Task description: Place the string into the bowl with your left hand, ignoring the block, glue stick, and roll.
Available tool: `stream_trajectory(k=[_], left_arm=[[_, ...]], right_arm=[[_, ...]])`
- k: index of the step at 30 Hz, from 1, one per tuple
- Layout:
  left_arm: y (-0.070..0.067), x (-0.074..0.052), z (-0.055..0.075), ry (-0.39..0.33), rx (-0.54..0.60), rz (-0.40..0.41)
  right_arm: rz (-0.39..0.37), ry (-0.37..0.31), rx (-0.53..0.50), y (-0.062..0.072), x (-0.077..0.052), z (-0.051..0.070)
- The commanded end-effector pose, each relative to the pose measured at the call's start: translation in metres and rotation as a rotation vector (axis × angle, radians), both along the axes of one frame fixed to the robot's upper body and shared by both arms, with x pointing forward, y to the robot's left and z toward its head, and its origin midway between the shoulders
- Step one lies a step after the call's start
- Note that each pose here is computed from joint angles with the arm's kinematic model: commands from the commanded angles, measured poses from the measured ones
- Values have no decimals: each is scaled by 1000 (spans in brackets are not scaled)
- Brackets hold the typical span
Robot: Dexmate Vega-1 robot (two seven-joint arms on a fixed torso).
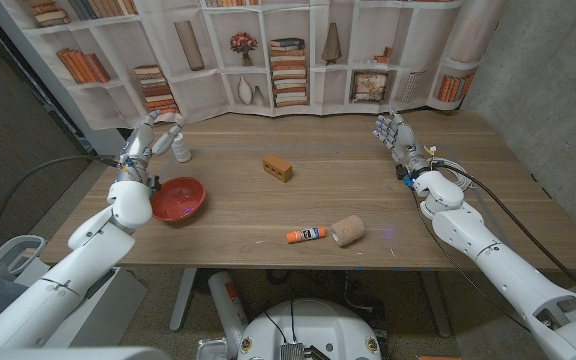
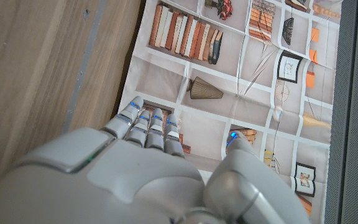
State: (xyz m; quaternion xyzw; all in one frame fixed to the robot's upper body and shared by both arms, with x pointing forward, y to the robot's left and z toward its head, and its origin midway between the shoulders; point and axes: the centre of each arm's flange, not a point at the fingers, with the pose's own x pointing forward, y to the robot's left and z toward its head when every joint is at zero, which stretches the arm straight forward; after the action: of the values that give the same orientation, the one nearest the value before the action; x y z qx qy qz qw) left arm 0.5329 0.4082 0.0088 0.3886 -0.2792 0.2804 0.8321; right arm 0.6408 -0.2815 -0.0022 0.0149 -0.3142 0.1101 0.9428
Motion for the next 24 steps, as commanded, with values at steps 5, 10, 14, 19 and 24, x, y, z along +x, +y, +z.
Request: stream_trajectory(k=[5, 10, 14, 19, 24], left_arm=[[0, 6, 9, 84, 117, 135], [-2, 10, 15, 96, 149, 169], [-1, 10, 20, 104, 165, 187], [0, 11, 24, 121, 179, 208], [2, 12, 27, 134, 186, 220]], right_arm=[[1, 7, -3, 1, 1, -1], [2, 9, -5, 2, 2, -2], [-1, 10, -7, 2, 1, -1], [-3, 13, -4, 1, 1, -3], [-4, 19, -4, 2, 2, -5]])
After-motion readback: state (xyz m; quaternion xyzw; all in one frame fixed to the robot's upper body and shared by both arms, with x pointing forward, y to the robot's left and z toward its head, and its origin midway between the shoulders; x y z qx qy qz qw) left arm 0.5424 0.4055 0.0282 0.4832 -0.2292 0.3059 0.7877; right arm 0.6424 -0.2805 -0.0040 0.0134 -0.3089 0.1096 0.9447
